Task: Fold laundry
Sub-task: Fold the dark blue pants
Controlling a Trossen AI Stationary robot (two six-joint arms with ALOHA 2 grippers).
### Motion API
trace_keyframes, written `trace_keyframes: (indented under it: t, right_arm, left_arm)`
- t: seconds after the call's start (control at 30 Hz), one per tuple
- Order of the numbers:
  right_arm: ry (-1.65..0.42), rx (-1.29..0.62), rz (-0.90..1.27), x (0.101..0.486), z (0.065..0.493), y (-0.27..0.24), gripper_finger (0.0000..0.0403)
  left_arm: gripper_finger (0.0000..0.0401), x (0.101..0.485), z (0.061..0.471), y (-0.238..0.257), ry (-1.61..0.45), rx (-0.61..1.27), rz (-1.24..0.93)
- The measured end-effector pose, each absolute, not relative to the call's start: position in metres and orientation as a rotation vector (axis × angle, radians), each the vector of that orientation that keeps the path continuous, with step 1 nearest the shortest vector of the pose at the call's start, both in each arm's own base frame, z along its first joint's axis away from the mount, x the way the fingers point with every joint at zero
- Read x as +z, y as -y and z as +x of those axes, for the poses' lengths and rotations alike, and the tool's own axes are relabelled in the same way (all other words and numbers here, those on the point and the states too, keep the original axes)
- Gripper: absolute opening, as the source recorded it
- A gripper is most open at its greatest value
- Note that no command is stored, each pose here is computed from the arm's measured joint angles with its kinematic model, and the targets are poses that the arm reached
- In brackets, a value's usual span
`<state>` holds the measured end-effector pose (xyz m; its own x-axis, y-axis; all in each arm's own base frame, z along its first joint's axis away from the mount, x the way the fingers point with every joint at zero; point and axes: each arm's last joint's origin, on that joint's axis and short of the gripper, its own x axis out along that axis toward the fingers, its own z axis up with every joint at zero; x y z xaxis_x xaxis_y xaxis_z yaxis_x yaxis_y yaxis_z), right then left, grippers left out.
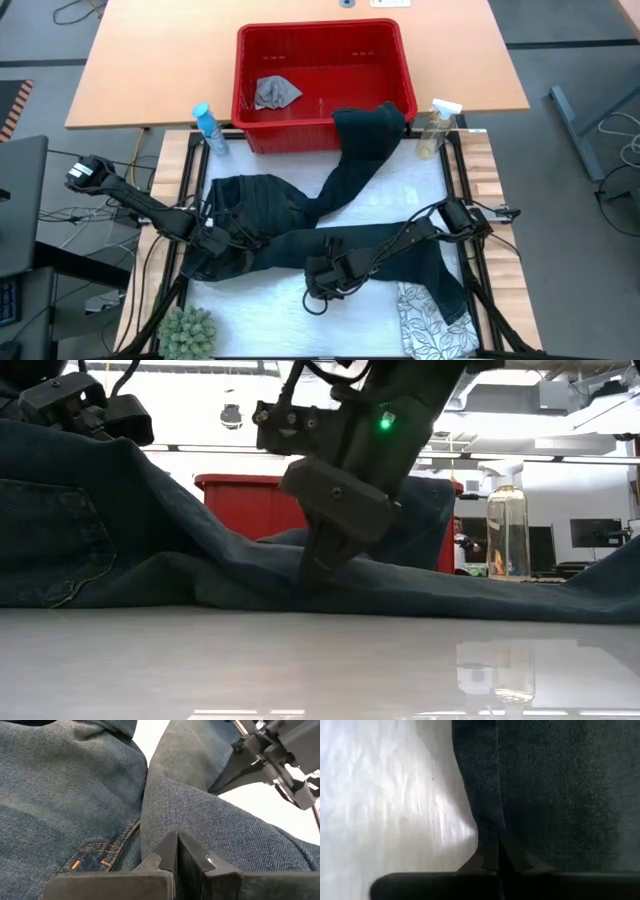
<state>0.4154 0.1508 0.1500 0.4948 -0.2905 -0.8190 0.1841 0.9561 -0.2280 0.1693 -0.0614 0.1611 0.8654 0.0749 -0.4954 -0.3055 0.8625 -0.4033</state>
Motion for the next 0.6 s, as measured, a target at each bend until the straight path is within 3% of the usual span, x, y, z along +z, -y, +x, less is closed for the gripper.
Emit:
trace_keyframes:
  t: [0.27, 0.6]
  right_arm:
    - [-1.058, -0.241, -0.171, 0.171, 0.418, -0.156, 0.0015]
    - [-0.929, -0.097, -0.237, 0.256, 0.419, -0.203, 0.0015]
  left_arm:
    - [0.0, 0.16, 0.168, 0.061, -0.503, 0.22, -0.494]
    - [0.0, 0.158, 0.168, 0.061, -0.513, 0.235, -0.514]
